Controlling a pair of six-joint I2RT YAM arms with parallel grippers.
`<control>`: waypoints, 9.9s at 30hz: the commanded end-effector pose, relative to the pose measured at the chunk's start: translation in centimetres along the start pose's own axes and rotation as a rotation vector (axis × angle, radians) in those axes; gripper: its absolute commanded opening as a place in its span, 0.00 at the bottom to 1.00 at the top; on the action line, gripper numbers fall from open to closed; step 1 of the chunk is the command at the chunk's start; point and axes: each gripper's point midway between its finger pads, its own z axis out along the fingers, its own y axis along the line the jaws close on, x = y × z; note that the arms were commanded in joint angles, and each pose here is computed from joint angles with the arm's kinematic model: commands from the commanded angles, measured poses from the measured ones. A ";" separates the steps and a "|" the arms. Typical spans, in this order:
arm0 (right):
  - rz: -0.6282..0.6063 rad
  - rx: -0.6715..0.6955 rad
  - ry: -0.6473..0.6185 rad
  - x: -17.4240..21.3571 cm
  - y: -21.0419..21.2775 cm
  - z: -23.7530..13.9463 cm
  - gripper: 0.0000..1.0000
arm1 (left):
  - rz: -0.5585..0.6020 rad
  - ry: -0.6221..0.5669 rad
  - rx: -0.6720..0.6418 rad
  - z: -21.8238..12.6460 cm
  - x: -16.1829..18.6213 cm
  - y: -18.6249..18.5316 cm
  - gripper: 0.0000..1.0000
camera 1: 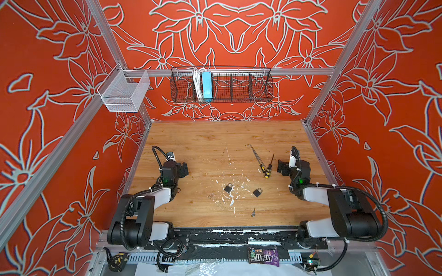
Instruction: Unlock with the key
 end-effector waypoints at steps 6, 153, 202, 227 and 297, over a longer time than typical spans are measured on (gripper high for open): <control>-0.015 -0.017 -0.020 -0.5 0.3 -0.1 0.97 | -0.011 -0.031 0.010 -0.1 -1.1 -0.1 0.97; 0.013 -0.219 1.077 15.5 25.3 -20.9 0.43 | -0.272 0.692 0.462 -20.7 8.3 -15.5 0.97; 0.262 0.038 0.882 14.9 25.0 -18.7 0.12 | -0.177 0.618 0.570 -19.8 6.4 -16.4 0.97; -0.132 -0.591 0.728 5.2 26.6 -21.1 0.00 | -0.405 0.703 0.719 -21.8 2.2 -18.8 0.97; -0.859 -1.061 0.054 -2.3 31.3 -23.6 0.00 | -0.450 0.997 0.885 -20.9 0.0 -28.2 0.14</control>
